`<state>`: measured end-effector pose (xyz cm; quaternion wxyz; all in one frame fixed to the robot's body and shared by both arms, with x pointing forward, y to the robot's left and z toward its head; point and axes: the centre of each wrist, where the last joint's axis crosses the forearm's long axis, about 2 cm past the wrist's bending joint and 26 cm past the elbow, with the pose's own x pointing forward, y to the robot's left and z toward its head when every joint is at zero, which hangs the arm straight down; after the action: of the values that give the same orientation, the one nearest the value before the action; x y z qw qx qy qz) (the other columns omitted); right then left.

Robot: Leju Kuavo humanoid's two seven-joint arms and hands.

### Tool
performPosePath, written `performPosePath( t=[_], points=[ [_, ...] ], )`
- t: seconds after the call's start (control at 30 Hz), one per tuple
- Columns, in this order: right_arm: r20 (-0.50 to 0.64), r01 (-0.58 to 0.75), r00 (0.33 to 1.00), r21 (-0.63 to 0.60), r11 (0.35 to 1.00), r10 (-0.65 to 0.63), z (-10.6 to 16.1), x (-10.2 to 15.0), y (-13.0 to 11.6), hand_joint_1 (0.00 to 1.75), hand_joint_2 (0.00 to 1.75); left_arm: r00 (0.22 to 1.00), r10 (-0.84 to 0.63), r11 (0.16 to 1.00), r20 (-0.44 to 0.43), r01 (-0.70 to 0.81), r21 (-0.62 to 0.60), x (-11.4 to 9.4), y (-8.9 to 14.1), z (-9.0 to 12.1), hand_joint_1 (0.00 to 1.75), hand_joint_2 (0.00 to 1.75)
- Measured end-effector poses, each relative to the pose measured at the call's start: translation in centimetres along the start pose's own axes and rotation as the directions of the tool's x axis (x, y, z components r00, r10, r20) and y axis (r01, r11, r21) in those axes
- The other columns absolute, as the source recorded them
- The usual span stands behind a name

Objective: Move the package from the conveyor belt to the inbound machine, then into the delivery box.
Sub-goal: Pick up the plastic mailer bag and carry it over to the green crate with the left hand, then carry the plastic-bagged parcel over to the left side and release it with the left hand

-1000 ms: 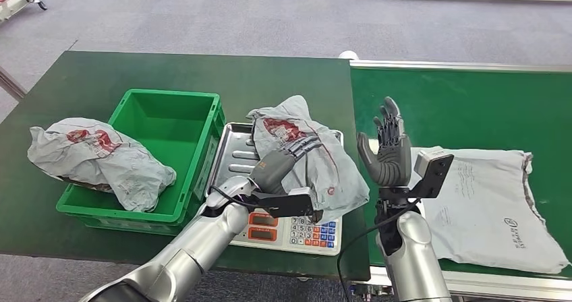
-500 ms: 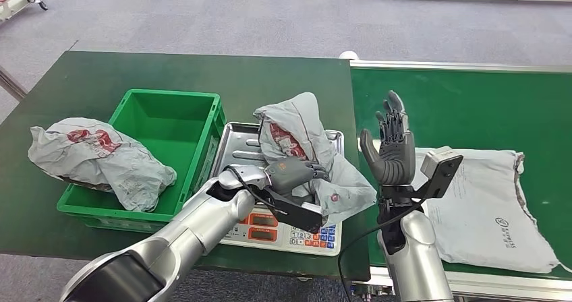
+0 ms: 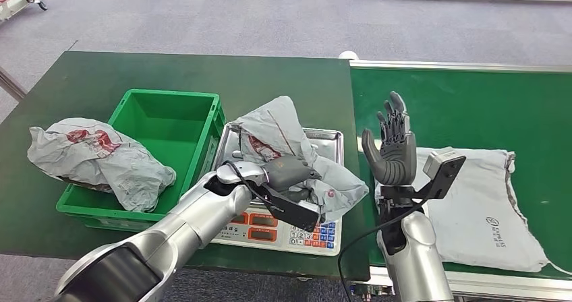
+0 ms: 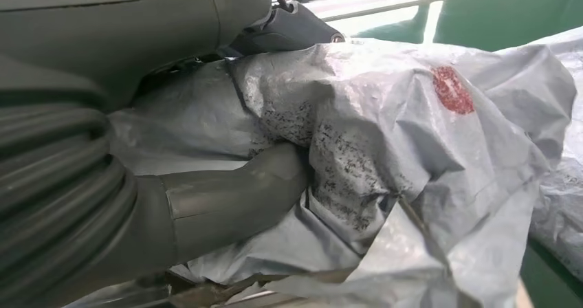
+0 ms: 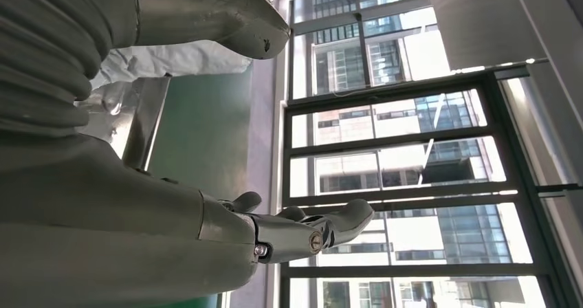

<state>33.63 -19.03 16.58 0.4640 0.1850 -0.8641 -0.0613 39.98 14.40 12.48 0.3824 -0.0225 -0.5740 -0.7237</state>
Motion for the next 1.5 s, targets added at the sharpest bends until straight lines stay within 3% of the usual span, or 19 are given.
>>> performPosePath(
  t=[0.3, 0.83, 0.97, 1.17, 1.27, 1.37, 1.5],
  points=[
    [-0.007, 0.007, 1.000, -0.015, 1.000, -0.007, 0.5, -0.1, 0.0, 0.00, 1.75, 0.997, -0.061, 0.997, -0.046, 0.063, 0.048, -1.4, 2.2, 1.6, 1.75, 1.75],
    [-0.005, 0.008, 1.000, -0.015, 1.000, -0.008, 0.6, -0.1, 0.0, 0.00, 1.75, 0.996, -0.076, 0.995, -0.055, 0.079, 0.060, -1.7, 2.6, 2.1, 1.75, 1.75],
    [-0.011, 0.017, 1.000, -0.022, 1.000, -0.017, 1.1, -0.1, -0.1, 0.00, 1.75, 0.986, -0.134, 0.983, -0.095, 0.145, 0.116, -1.9, 4.9, 2.9, 1.75, 1.75],
    [-0.015, 0.026, 1.000, -0.030, 0.999, -0.026, 2.8, -0.1, -0.3, 0.00, 1.75, 0.940, -0.284, 0.921, -0.188, 0.322, 0.218, -1.3, 13.4, 7.0, 1.75, 1.75],
    [-0.011, 0.022, 1.000, -0.043, 0.999, -0.022, 3.4, 0.2, -0.5, 0.00, 1.75, 0.916, -0.330, 0.886, -0.229, 0.384, 0.260, -0.8, 16.0, 9.1, 1.75, 1.75],
    [-0.009, 0.005, 1.000, -0.078, 0.997, -0.005, 4.7, 0.7, -1.1, 0.00, 1.75, 0.860, -0.344, 0.818, -0.378, 0.472, 0.328, -2.3, 15.2, 12.3, 1.75, 1.75],
    [-0.015, -0.014, 1.000, -0.119, 0.993, 0.013, 7.1, 1.4, -2.2, 0.00, 1.75, 0.806, -0.299, 0.754, -0.512, 0.528, 0.391, -6.3, 9.9, 17.8, 1.75, 1.75]
  ],
)
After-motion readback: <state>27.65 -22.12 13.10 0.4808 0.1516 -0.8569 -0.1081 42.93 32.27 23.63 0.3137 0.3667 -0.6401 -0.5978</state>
